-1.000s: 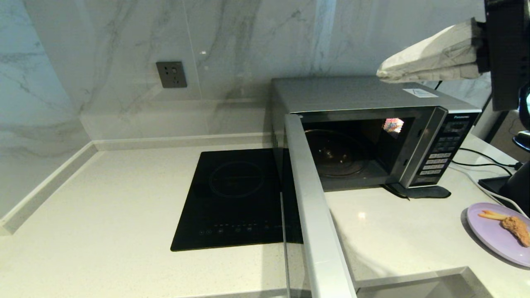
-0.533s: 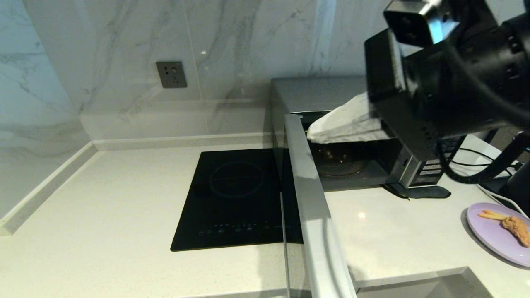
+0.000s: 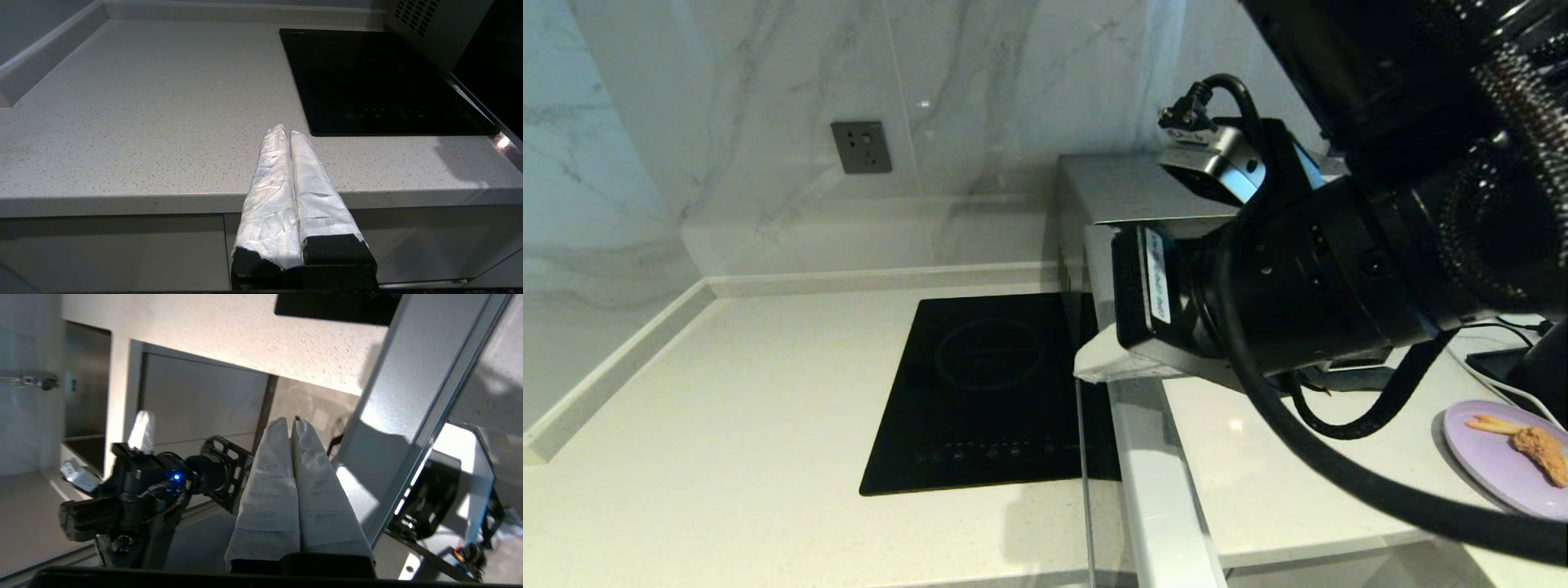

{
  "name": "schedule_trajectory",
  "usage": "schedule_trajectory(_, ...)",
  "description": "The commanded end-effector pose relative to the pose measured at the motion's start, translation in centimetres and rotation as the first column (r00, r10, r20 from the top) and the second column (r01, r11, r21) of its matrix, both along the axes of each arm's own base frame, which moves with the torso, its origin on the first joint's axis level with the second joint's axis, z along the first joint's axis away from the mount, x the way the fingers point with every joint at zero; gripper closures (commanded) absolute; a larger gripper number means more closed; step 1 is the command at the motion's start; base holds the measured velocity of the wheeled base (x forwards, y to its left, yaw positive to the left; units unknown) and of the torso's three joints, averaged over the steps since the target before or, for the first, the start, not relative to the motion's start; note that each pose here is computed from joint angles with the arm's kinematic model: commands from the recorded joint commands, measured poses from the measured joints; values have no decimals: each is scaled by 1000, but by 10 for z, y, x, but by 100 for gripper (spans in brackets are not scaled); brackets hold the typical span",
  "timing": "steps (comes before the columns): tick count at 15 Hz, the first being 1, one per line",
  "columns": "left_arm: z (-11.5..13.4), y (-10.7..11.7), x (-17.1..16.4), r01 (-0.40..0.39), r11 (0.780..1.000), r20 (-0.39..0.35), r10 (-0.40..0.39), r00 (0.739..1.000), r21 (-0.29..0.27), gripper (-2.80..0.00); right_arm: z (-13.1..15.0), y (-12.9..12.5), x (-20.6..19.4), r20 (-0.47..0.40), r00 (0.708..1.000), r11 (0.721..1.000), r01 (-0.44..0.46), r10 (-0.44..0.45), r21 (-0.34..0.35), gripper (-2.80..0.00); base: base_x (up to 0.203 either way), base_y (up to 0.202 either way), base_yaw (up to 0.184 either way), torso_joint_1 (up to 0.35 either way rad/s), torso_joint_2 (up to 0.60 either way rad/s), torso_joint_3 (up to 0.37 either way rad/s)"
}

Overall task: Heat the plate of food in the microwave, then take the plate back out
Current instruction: Close the microwave oven

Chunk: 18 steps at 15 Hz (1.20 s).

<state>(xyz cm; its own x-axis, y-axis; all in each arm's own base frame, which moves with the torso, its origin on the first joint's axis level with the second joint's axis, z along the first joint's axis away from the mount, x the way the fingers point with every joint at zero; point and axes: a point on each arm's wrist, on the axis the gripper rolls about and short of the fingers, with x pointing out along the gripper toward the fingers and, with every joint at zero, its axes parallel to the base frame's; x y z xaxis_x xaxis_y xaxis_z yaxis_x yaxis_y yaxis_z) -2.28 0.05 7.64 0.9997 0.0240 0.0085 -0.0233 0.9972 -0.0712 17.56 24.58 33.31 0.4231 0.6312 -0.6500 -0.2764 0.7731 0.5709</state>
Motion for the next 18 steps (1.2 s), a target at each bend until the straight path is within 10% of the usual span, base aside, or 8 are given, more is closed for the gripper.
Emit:
schedule_trajectory(1,0,0,0,-1,1000,-1,1,1000,-1,0,-7,3,0,-34,999,999,-2,1,-41,0,0,0,0,0,0,0)
schedule_trajectory(18,0,0,0,-1,1000,-1,1,1000,-1,0,-8,-47,2,-27,941,916,321,-337,-241,0,0,0,0,0,0,0)
